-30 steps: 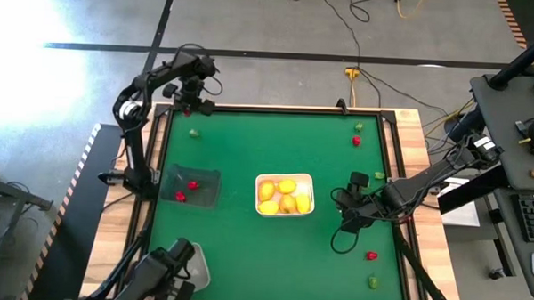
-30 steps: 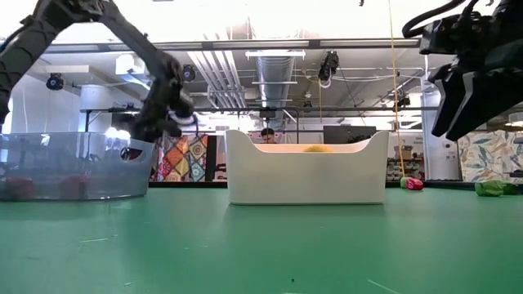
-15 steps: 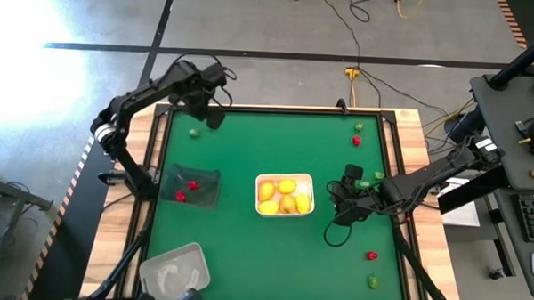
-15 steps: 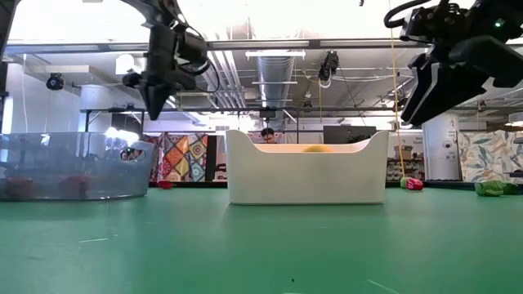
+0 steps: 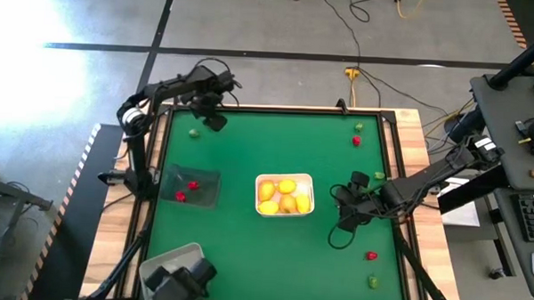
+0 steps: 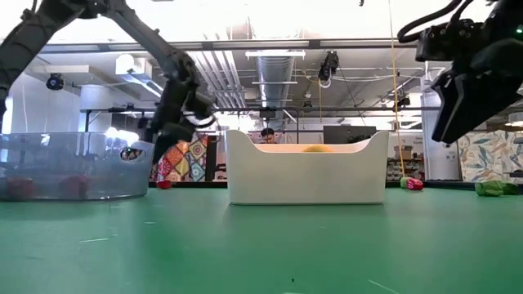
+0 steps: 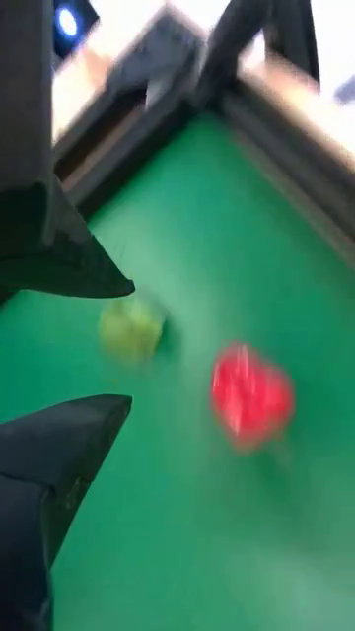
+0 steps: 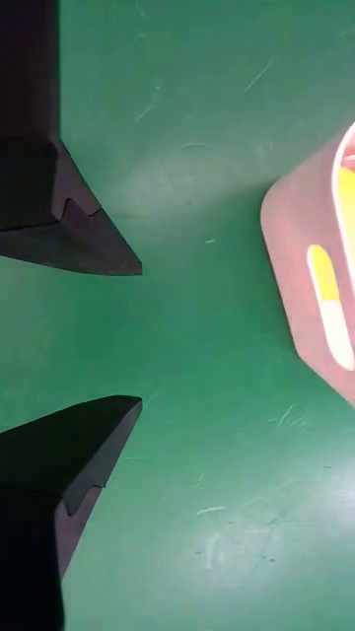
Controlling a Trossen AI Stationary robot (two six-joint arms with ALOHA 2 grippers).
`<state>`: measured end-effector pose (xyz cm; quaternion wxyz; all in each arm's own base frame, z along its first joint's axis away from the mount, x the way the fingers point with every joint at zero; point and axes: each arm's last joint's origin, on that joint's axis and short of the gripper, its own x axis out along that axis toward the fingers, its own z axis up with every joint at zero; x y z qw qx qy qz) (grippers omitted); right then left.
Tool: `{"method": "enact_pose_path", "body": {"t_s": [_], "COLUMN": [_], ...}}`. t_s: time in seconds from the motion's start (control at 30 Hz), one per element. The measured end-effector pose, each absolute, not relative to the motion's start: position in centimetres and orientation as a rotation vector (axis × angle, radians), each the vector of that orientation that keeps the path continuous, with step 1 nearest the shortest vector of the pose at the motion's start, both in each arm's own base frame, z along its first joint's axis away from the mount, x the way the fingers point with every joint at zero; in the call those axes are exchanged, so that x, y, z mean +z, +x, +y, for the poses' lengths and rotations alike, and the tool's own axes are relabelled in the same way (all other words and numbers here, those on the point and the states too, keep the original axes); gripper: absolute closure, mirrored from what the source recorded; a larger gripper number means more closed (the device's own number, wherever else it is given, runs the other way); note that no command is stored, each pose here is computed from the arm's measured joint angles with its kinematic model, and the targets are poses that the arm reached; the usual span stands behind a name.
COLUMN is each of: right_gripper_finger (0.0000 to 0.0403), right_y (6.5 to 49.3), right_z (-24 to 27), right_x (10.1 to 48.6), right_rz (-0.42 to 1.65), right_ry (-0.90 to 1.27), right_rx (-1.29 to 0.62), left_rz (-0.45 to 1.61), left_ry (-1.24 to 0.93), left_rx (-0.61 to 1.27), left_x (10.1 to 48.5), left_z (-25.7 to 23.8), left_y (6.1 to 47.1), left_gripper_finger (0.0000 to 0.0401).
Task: Sort produce into baskets
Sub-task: Put the red chili pepper into the black bin
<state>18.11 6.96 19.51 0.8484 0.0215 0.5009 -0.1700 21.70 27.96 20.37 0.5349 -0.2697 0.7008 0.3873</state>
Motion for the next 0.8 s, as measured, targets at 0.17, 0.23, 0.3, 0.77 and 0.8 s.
{"method": "enact_pose_path", "body": {"t_s": [0.17,0.23,0.3,0.77,0.8], "right_gripper_finger": [0.02,0.02,0.02,0.02,0.02], "right_y": [18.1,18.1,18.2,20.2,20.4], "right_z": [7.0,7.0,7.0,3.4,3.1], "right_x": [19.4,19.4,19.4,19.9,20.0], "right_rz": [1.057,1.056,1.052,1.046,1.044], "right_ry": [0.048,0.041,0.031,0.037,0.037], "right_rx": [-0.361,-0.355,-0.345,-0.349,-0.351], "left_rz": [1.693,1.689,1.687,1.583,1.587], "left_ry": [-0.593,-0.544,-0.49,-0.461,-0.455], "left_rx": [0.844,0.802,0.757,0.507,0.509], "left_x": [19.2,19.0,19.0,20.3,20.2], "left_z": [29.9,30.2,30.4,29.6,29.5], "left_y": [20.4,20.5,20.6,21.9,22.0], "left_gripper_finger": [0.0242,0.0243,0.0241,0.0181,0.0178]}}
